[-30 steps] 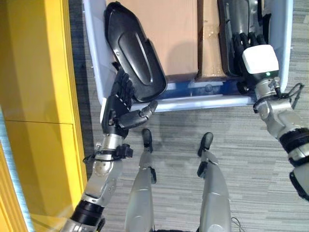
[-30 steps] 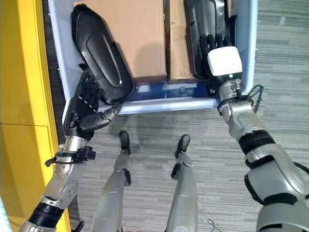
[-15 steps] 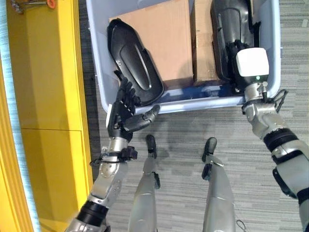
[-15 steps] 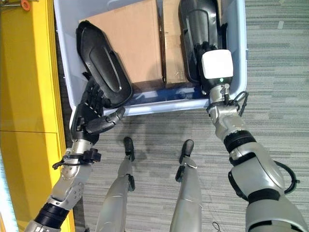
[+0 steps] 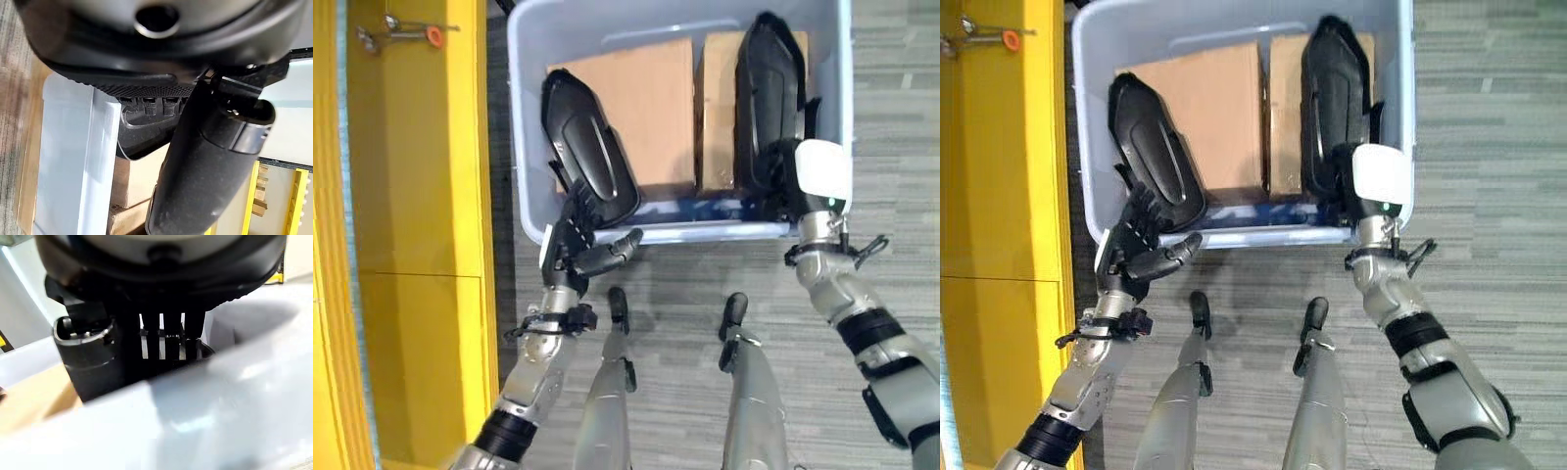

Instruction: Move parts from the plastic box to the shelf.

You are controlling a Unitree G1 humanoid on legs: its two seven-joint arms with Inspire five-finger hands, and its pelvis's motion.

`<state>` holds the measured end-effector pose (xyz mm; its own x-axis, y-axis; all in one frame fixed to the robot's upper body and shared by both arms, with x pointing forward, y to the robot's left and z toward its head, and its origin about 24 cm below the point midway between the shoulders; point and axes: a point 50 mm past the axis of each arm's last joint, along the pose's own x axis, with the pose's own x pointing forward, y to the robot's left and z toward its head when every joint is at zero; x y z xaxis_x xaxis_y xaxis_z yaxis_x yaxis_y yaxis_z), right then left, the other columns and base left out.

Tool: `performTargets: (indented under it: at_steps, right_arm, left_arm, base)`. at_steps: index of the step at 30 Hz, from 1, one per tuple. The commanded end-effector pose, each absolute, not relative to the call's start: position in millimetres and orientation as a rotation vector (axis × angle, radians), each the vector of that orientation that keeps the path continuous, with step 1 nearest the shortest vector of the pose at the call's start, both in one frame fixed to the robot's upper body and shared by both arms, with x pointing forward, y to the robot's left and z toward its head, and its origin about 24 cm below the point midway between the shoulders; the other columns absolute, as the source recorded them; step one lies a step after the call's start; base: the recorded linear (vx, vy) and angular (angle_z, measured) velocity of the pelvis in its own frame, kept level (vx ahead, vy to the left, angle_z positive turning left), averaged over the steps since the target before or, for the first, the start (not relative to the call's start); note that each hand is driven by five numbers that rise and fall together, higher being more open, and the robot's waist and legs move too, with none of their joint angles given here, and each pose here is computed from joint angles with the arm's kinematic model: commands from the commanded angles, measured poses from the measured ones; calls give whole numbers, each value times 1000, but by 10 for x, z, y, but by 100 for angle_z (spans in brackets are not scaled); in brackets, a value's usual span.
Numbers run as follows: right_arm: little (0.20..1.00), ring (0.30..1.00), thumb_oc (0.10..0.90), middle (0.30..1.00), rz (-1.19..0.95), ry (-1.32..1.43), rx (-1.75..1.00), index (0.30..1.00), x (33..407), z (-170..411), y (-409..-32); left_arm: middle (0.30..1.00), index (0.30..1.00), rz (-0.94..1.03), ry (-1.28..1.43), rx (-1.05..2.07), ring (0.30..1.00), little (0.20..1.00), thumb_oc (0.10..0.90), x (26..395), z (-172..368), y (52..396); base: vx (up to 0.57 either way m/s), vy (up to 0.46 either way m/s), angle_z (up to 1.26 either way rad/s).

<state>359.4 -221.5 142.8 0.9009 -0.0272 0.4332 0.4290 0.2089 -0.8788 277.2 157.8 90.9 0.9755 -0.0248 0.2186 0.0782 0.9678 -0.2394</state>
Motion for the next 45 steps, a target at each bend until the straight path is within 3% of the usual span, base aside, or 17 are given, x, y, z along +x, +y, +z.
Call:
performTargets:
  at_steps: [1, 13, 30, 45]
  right_arm:
    - [300, 300, 400, 300, -153, -327, -1298, 300, 3543, 1207, -2028]
    - [300, 300, 400, 300, -223, -571, -1158, 300, 3326, 1654, -1972]
    - [300, 300, 400, 300, -217, -770, -1204, 300, 2990, 1991, -1993]
    - [300, 300, 400, 300, -69, -880, -1203, 300, 2897, 2087, -1700]
  left_arm:
    - [1000, 1000, -85, -410, -212, 1000, 1000, 900, 2775, 1302, 1620]
    - [1000, 1000, -103, -368, -177, 1000, 1000, 900, 2732, 1212, 1675]
    - [1000, 1000, -91, -237, -107, 1000, 1000, 900, 2534, 902, 1911]
    - [1000, 1000, -16, -128, -96, 1000, 1000, 900, 2349, 643, 2061]
  base:
    - [-1, 14, 7]
    - [20, 24, 3]
    - [41, 23, 4]
    - [9, -82, -12]
